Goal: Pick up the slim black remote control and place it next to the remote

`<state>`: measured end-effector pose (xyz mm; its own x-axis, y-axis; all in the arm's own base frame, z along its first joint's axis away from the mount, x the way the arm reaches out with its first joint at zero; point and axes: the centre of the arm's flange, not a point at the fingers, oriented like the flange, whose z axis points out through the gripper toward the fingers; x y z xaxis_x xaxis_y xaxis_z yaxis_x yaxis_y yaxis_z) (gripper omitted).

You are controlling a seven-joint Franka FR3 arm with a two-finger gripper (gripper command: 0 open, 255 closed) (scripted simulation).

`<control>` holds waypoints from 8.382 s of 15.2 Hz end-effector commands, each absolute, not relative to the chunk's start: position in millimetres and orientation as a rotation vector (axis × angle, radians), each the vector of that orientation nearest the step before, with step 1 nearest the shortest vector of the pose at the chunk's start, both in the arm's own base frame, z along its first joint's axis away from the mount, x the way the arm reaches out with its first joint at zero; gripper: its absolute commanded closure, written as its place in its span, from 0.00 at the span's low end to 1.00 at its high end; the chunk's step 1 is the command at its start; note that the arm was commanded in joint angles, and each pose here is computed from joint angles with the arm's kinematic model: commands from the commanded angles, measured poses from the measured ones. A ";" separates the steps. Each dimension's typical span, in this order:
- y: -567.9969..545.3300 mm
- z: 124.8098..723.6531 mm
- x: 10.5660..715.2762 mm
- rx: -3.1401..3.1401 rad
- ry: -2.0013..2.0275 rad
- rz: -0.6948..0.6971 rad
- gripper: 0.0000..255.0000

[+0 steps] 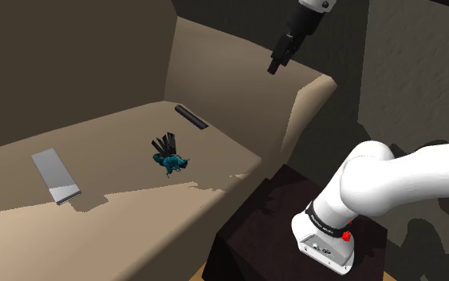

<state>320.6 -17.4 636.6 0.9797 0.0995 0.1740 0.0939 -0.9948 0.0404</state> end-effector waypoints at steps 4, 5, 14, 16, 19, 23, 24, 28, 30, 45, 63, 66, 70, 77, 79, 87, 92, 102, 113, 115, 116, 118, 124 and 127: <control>-14.5 611.1 353.1 3.107 0.117 0.247 0.00; -13.7 602.5 363.8 3.111 0.105 0.237 0.00; -8.0 522.1 458.3 3.147 0.001 0.153 0.00; -7.2 503.5 478.8 3.154 -0.023 0.133 0.00; -6.3 475.2 509.0 3.164 -0.058 0.105 0.00; -5.7 436.6 548.5 3.176 -0.106 0.066 0.00; -5.7 426.8 558.2 3.179 -0.118 0.056 0.00; -5.8 387.0 596.5 3.190 -0.166 0.017 0.00; -6.1 366.8 615.3 3.195 -0.190 -0.003 0.00; -3.7 315.0 625.9 3.198 -0.204 -0.014 0.00; -3.7 346.7 625.9 3.198 -0.204 -0.014 1.00; -3.7 362.5 625.9 3.198 -0.204 -0.014 1.00; -3.7 383.6 625.9 3.198 -0.204 -0.014 1.00; 33.7 405.2 638.7 3.198 -0.204 -0.014 1.00; 58.7 406.2 647.2 3.198 -0.204 -0.014 1.00; 158.5 410.2 681.4 3.198 -0.204 -0.014 1.00; 220.9 412.7 702.7 3.198 -0.204 -0.014 1.00; 293.1 394.4 727.4 3.198 -0.204 -0.014 1.00; 293.1 336.8 727.4 3.198 -0.204 -0.014 1.00; 293.1 336.8 727.4 3.198 -0.204 -0.014 1.00; 293.1 336.8 727.4 3.198 -0.204 -0.014 1.00; 293.1 336.8 727.4 3.198 -0.204 -0.014 1.00; 293.1 336.8 727.4 3.198 -0.204 -0.014 0.00; 293.1 336.8 727.4 3.198 -0.204 -0.014 0.00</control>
<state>727.4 293.1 336.8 0.9918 -0.1269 -0.0130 -0.1274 -0.9899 -0.0623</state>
